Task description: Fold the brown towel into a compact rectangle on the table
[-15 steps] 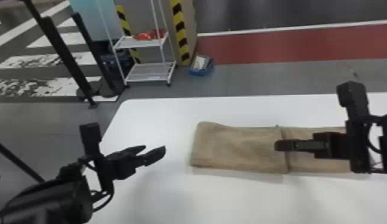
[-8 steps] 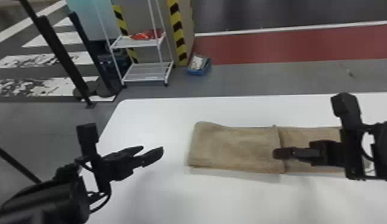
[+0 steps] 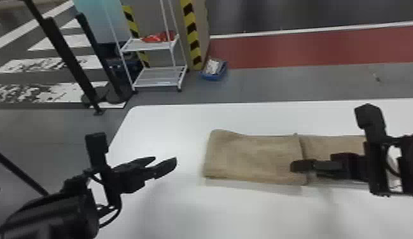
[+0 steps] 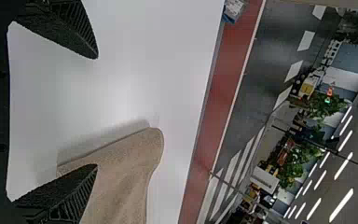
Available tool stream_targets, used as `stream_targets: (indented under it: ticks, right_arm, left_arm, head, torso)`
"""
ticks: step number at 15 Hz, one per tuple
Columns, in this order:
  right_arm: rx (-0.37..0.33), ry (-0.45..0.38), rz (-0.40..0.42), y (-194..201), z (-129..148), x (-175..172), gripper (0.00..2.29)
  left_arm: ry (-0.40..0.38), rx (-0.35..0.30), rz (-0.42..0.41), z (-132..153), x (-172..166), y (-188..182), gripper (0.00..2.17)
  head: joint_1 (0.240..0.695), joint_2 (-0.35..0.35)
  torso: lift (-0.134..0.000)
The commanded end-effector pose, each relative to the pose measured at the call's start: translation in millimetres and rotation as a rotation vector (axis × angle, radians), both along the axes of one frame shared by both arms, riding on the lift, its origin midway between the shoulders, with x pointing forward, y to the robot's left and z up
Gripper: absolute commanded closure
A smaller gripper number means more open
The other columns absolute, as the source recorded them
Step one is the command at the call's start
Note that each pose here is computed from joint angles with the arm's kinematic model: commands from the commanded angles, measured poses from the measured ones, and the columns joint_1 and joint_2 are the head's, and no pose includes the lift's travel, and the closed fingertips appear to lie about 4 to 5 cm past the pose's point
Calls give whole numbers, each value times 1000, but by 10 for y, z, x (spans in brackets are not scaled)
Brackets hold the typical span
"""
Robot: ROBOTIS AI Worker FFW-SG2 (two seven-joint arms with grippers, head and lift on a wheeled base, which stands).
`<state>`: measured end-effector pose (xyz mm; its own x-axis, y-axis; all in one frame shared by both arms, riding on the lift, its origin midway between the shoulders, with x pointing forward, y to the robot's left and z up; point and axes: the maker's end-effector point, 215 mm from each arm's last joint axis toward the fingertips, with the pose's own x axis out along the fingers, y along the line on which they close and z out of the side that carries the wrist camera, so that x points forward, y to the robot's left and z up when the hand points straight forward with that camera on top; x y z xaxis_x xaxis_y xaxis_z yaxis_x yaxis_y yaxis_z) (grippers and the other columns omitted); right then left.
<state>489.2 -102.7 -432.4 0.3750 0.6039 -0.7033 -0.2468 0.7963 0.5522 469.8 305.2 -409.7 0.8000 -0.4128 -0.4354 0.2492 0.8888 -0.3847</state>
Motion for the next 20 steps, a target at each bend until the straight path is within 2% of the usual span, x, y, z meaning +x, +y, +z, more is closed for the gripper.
stream_targets:
  ticks: [1,4,10,11,13,16,20]
  right_arm:
    - [15,-13,0,15,108,38,90]
    - [14,-35,-11,-21,222,158,90]
    - [31,37,-2,36,9,88,90]
    - [58,40,5,96,-3,79,90]
    - [97,2,6,155,65,169,90]
    - [99,-52,4,169,134,302,93]
    - [92,-60,5,193,78,393,117]
  left_arm:
    - [1,-3,0,-2,-2,-11,46]
    - [1,-4,0,-2,3,-11,46]
    - [5,-2,9,-27,-1,21,46]
    - [3,-2,9,-27,6,21,46]
    - [1,-3,9,-19,11,26,46]
    - [3,-3,9,-26,9,25,46]
    - [-3,0,10,-30,17,37,46]
  head:
    - [695,231]
    - [695,229]
    - [695,227]
    - [695,228]
    - [695,238]
    - [695,245]
    - [695,244]
  torso:
    - [-124]
    - [-124]
    - [-124]
    - [-124]
    - [-124]
    - [-124]
    - [-124]
